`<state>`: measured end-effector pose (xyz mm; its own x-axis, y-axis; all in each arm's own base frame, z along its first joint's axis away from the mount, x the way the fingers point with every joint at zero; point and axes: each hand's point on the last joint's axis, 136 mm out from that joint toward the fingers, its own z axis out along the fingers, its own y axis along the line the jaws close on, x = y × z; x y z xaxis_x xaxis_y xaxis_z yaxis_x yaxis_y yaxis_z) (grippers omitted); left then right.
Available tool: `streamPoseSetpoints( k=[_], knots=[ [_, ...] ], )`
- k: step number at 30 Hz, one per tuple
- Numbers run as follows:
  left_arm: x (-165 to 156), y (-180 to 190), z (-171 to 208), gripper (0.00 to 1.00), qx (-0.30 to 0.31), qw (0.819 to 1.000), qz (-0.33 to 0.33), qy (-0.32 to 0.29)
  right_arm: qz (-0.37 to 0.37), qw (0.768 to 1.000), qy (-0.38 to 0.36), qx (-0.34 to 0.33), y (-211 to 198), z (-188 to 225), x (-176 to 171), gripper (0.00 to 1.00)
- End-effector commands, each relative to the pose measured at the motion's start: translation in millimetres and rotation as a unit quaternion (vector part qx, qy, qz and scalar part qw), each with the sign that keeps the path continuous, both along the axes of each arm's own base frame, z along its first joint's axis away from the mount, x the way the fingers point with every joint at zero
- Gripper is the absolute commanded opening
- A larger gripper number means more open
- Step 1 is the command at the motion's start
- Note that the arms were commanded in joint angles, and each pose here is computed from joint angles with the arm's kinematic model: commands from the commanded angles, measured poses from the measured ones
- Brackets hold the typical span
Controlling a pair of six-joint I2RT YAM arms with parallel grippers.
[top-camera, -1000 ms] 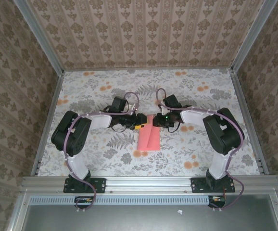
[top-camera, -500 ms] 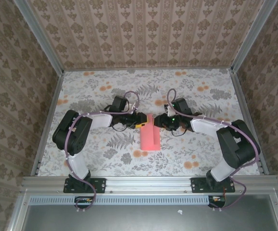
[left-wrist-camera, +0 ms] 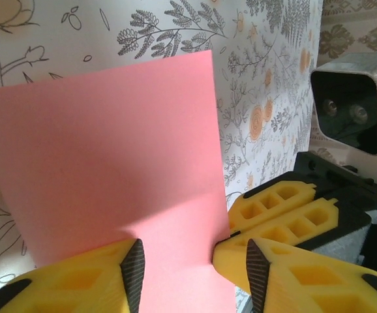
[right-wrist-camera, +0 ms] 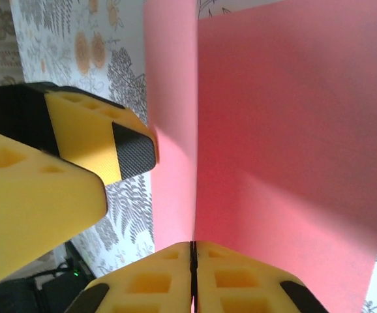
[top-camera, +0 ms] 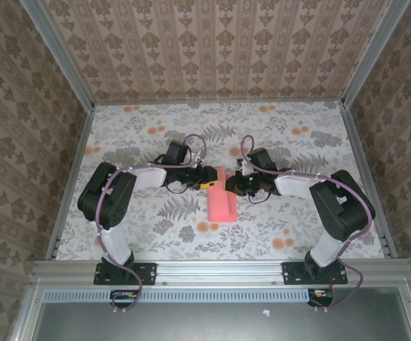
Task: Fold a paper plane with a square sheet of paper (fold left side to right side)
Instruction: First fold in half a square sheet of paper at the center of the table.
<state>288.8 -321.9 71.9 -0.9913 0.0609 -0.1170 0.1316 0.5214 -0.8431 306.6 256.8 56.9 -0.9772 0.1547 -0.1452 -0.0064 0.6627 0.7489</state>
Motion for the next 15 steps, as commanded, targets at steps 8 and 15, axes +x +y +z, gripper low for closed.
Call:
streamPoseSetpoints(
  k=[8,15],
  knots=[
    [-13,31,8,0.58,0.113,0.993,-0.001,-0.047,-0.013,0.993,-0.008,-0.120,-33,-18,-4,0.00],
    [-24,18,-16,0.60,0.145,0.989,-0.015,-0.024,-0.011,0.992,-0.006,-0.126,-33,-23,-3,0.00]
  ],
)
